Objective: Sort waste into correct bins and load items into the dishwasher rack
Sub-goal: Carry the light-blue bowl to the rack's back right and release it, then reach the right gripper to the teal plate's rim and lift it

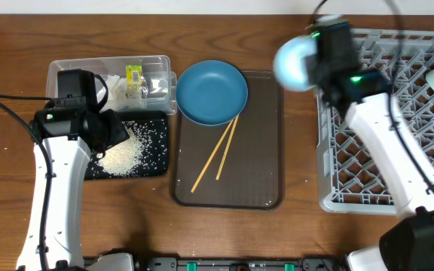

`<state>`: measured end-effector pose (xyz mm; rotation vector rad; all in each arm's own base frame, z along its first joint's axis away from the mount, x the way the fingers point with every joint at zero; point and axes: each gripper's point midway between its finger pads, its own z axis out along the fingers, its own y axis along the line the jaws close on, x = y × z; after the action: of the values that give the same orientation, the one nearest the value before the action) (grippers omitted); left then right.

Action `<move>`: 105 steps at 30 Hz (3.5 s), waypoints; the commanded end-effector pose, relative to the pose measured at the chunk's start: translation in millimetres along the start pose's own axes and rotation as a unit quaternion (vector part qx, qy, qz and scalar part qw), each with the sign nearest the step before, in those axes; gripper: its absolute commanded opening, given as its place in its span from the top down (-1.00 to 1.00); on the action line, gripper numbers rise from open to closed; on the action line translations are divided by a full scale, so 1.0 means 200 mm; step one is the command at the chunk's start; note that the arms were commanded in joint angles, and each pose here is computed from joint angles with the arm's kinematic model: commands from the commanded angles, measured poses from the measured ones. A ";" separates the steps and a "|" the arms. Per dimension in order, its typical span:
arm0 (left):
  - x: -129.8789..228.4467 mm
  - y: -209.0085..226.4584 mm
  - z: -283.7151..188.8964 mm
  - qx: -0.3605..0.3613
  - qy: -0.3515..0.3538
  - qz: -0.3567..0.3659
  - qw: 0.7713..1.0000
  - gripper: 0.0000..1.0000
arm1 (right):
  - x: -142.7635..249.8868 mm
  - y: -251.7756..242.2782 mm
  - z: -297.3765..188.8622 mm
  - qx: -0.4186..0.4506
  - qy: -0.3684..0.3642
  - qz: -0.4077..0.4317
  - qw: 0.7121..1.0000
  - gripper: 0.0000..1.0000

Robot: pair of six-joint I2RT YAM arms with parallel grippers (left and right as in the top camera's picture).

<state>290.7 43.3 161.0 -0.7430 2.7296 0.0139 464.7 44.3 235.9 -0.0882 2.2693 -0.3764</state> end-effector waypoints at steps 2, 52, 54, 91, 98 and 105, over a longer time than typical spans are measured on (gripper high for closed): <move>0.00 0.01 0.00 -0.005 0.000 -0.005 1.000 -0.18 | -0.10 -0.57 -0.01 0.215 -0.023 -0.014 0.976 0.98; 0.00 0.01 0.00 -0.005 0.000 -0.018 1.000 -0.18 | 0.42 -0.67 0.53 0.327 0.162 -0.111 0.925 0.31; 0.00 0.01 0.00 -0.005 0.000 -0.018 1.000 -0.18 | 0.35 -0.59 0.49 0.271 0.136 -0.101 0.948 0.28; 0.00 0.01 0.00 -0.005 0.000 -0.018 1.000 -0.18 | 0.53 1.17 0.49 -0.268 0.142 0.084 0.949 0.48; 0.00 0.01 0.00 -0.005 0.000 -0.018 1.000 -0.18 | 0.49 1.16 0.49 -0.269 0.132 0.090 0.950 0.98; 0.00 0.01 0.00 -0.005 0.000 -0.018 1.000 -0.18 | 0.24 0.94 0.42 -0.256 0.064 0.098 0.960 0.98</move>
<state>290.3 43.2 160.6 -0.7792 2.7214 0.0079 490.8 217.3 42.7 -0.1203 2.5392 0.3539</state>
